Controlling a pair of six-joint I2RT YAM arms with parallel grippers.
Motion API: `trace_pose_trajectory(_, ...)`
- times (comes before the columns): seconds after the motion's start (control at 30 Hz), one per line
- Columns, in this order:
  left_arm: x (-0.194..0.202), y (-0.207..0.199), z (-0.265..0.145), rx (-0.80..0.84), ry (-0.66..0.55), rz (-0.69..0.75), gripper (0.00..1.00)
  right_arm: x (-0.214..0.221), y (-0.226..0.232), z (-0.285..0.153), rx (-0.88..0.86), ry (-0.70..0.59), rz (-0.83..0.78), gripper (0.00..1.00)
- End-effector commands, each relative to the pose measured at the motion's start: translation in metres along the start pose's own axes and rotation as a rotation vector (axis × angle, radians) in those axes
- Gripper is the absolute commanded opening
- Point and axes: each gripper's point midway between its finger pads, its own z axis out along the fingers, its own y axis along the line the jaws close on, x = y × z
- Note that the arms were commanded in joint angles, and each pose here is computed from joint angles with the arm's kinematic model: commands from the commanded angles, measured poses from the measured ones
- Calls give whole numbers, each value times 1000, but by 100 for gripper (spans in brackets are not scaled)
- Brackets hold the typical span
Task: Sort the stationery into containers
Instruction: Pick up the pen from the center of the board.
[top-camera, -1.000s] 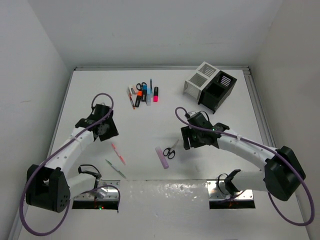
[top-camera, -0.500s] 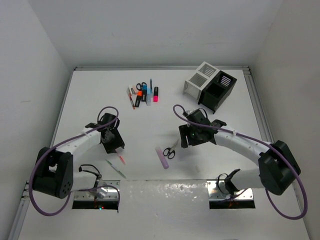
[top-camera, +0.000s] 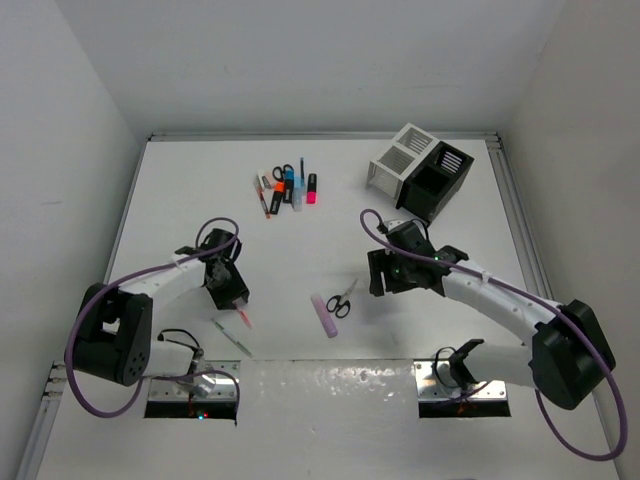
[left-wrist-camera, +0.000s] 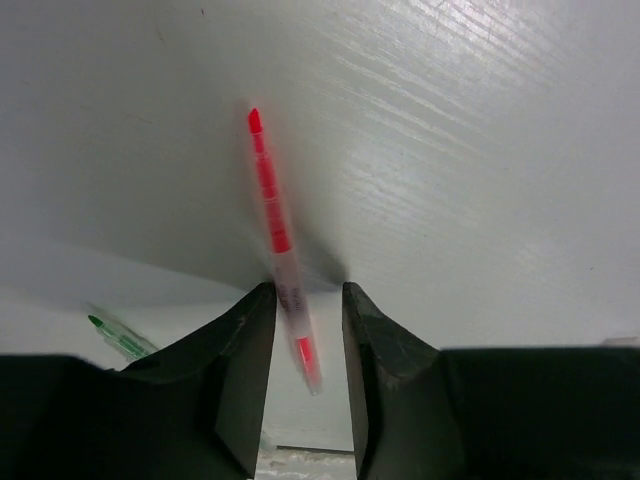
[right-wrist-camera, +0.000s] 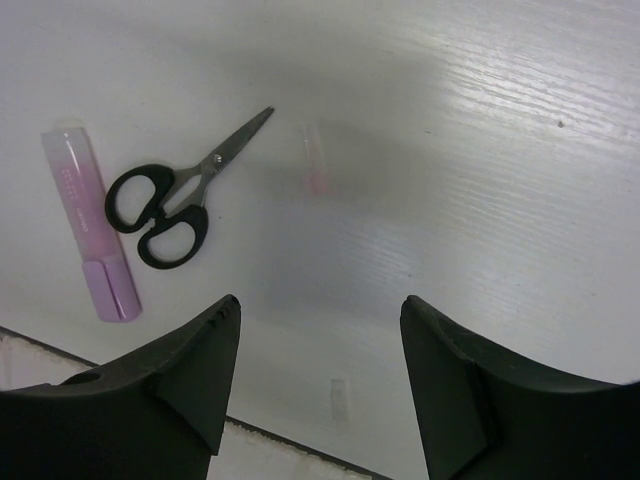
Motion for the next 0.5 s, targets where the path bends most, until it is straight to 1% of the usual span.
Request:
trace_pose_trajectory(0.0, -6, -2, 11, 22, -43, -7, 29, -5, -5, -1, -6, -34, 14, 64)
trace_pose_trajectory(0.03, -7, -1, 13, 24, -48, -5, 26, -3, -3, -1, -25, -24, 20, 64)
trace_pose_trajectory(0.07, -8, 1, 15, 25, -58, -5, 19, -4, -3, -3, -29, -23, 25, 64)
trace_pose_trajectory(0.2, -16, -3, 15, 45, -87, 10, 0, -2, -7, -4, -16, -28, 30, 64)
trace_pose_trajectory(0.4, -39, -5, 5, 34, -172, 121, 0, -4, -12, -6, -15, -51, 42, 64)
trace_pose_trajectory(0.47, -51, -12, -4, 45, -209, 148, 0, -6, -13, -8, -15, -60, 44, 64)
